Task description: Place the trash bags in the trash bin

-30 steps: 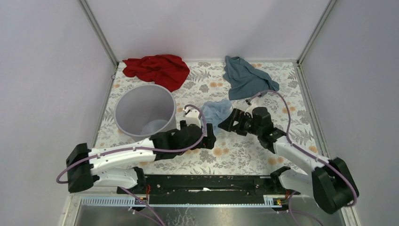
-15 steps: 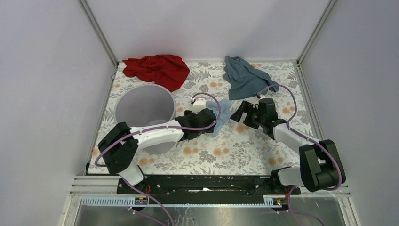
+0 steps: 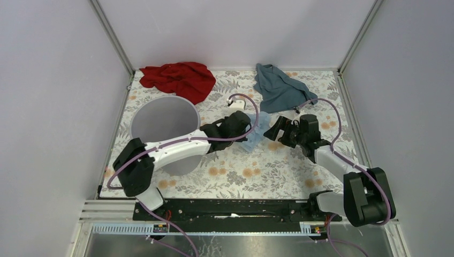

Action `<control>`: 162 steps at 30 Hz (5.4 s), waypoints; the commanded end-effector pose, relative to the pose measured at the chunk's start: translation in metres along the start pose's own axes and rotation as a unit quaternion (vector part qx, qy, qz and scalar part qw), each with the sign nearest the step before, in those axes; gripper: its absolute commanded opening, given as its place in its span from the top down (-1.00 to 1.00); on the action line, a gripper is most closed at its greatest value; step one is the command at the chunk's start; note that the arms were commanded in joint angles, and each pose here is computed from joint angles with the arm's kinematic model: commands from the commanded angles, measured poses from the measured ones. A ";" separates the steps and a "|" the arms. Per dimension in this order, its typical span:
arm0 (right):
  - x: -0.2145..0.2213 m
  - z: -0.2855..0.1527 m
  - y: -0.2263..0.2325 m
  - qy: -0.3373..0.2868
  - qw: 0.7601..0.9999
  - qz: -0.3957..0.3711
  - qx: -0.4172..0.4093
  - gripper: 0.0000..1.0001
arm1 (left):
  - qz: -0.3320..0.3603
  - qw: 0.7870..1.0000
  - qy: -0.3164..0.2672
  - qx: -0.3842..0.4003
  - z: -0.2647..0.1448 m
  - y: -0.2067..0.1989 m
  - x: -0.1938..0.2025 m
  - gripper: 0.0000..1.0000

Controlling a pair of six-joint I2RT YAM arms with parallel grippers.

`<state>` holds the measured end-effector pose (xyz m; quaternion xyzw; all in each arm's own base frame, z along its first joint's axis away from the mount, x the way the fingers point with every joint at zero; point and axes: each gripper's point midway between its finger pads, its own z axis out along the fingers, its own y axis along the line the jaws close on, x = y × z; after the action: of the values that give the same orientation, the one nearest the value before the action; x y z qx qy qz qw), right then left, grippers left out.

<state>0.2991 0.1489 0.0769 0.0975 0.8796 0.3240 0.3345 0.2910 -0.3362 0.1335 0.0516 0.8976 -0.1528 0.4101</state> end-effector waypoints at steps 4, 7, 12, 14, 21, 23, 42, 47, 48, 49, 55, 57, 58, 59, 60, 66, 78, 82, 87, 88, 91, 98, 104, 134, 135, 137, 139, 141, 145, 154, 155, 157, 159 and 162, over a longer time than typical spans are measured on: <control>0.005 -0.021 0.028 0.000 0.998 -0.015 -0.067 -0.99 | -0.030 0.981 -0.012 0.191 -0.070 -0.050 -0.033 1.00; 0.013 -0.031 0.027 0.000 0.998 0.001 -0.067 -0.99 | -0.041 0.973 -0.023 0.227 -0.089 -0.050 -0.044 1.00; 0.025 -0.048 0.023 -0.011 0.998 0.009 -0.060 -0.99 | -0.101 0.954 -0.051 0.278 -0.119 -0.043 -0.073 1.00; 0.028 -0.053 0.026 -0.008 0.998 0.002 -0.069 -0.99 | -0.108 0.948 -0.063 0.291 -0.129 -0.043 -0.082 1.00; 0.042 -0.061 0.060 0.016 0.983 0.015 -0.184 -0.99 | -0.112 0.938 -0.048 0.324 -0.137 -0.053 -0.082 1.00; 0.039 -0.059 0.061 0.002 0.980 0.022 -0.196 -0.99 | -0.117 0.931 -0.043 0.342 -0.143 -0.057 -0.081 1.00; 0.043 -0.040 0.085 0.019 0.942 0.071 -0.327 -0.99 | -0.159 0.856 -0.018 0.492 -0.183 -0.103 -0.092 1.00; 0.035 -0.051 0.098 0.008 0.934 0.070 -0.349 -0.99 | -0.158 0.847 -0.021 0.507 -0.188 -0.109 -0.097 1.00; 0.033 -0.054 0.102 0.004 0.932 0.066 -0.356 -0.99 | -0.160 0.845 -0.020 0.510 -0.188 -0.110 -0.097 1.00; 0.031 -0.059 0.107 -0.001 0.929 0.063 -0.364 -0.93 | -0.162 0.843 -0.021 0.513 -0.187 -0.111 -0.097 1.00; 0.021 -0.067 0.105 -0.020 0.951 0.038 -0.306 0.29 | -0.150 0.881 -0.022 0.448 -0.160 -0.097 -0.089 1.00; 0.008 -0.066 0.086 -0.051 0.978 -0.013 -0.200 0.43 | -0.142 0.900 -0.025 0.412 -0.148 -0.087 -0.085 1.00; 0.001 -0.070 0.073 -0.071 0.987 -0.043 -0.140 0.49 | -0.139 0.907 -0.026 0.396 -0.143 -0.082 -0.083 1.00; -0.006 -0.078 0.065 -0.091 0.989 -0.069 -0.097 0.56 | -0.138 0.913 -0.027 0.383 -0.139 -0.078 -0.082 1.00; -0.013 -0.085 0.060 -0.107 0.988 -0.089 -0.068 0.62 | -0.139 0.914 -0.030 0.380 -0.138 -0.077 -0.082 1.00; -0.014 -0.081 0.056 -0.085 0.984 -0.153 0.027 0.85 | -0.153 0.851 -0.013 0.502 -0.158 -0.124 -0.095 1.00; -0.015 -0.073 -0.005 -0.098 0.934 -0.221 0.265 0.85 | -0.149 0.899 -0.131 0.391 -0.191 -0.055 -0.105 1.00; -0.019 -0.083 -0.009 -0.108 0.931 -0.217 0.274 0.84 | -0.139 0.943 -0.114 0.279 -0.170 -0.002 -0.078 1.00; -0.023 -0.091 0.013 -0.126 0.945 -0.206 0.220 0.65 | -0.122 0.950 -0.065 0.281 -0.152 0.000 -0.043 1.00; -0.024 -0.093 0.017 -0.129 0.948 -0.204 0.209 0.64 | -0.119 0.951 -0.055 0.280 -0.147 0.000 -0.038 1.00; -0.029 -0.104 0.024 -0.139 0.949 -0.199 0.202 0.64 | -0.113 0.957 -0.046 0.261 -0.139 0.006 -0.028 1.00; -0.007 -0.093 0.025 -0.080 0.956 -0.220 0.176 -0.06 | -0.118 0.950 -0.054 0.283 -0.142 0.004 -0.025 1.00; -0.009 -0.114 0.049 -0.037 0.960 -0.228 0.158 -0.82 | -0.125 0.941 -0.022 0.313 -0.127 -0.009 -0.006 1.00; 0.108 0.052 0.078 0.099 0.993 -0.034 -0.044 -0.03 | -0.072 0.850 -0.077 0.517 -0.223 -0.137 -0.098 1.00; 0.107 0.048 0.077 0.099 0.993 -0.041 -0.042 -0.06 | -0.069 0.854 -0.086 0.509 -0.225 -0.134 -0.103 1.00; 0.100 0.040 0.080 0.094 0.993 -0.060 -0.039 -0.15 | -0.068 0.873 -0.099 0.473 -0.221 -0.121 -0.107 1.00; 0.089 0.027 0.080 0.081 0.993 -0.084 -0.022 -0.26 | -0.072 0.894 -0.106 0.430 -0.214 -0.104 -0.107 1.00; 0.072 0.010 0.075 0.055 0.992 -0.112 0.007 -0.43 | -0.079 0.910 -0.111 0.392 -0.208 -0.085 -0.104 1.00; 0.037 -0.032 0.061 -0.002 0.985 -0.160 0.070 -0.80 | -0.094 0.926 -0.121 0.345 -0.206 -0.052 -0.101 1.00; 0.003 -0.100 0.087 -0.033 0.976 -0.207 0.053 -0.99 | -0.110 0.937 -0.125 0.307 -0.194 -0.028 -0.098 1.00; 0.007 -0.103 0.095 -0.026 0.978 -0.205 0.032 -0.99 | -0.110 0.938 -0.122 0.304 -0.191 -0.028 -0.096 1.00; 0.022 -0.103 0.110 0.003 0.980 -0.199 -0.021 -0.99 | -0.109 0.940 -0.114 0.302 -0.184 -0.028 -0.092 1.00; 0.039 -0.097 0.119 0.039 0.980 -0.185 -0.058 -0.99 | -0.112 0.939 -0.106 0.307 -0.178 -0.032 -0.087 1.00; 0.057 -0.085 0.123 0.079 0.980 -0.162 -0.084 -0.99 | -0.116 0.929 -0.079 0.342 -0.171 -0.046 -0.074 1.00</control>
<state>0.2140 0.1984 0.1875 -0.0784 0.8746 0.2832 0.3857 0.2092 -0.3072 0.3102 0.0611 0.7661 -0.4675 0.4369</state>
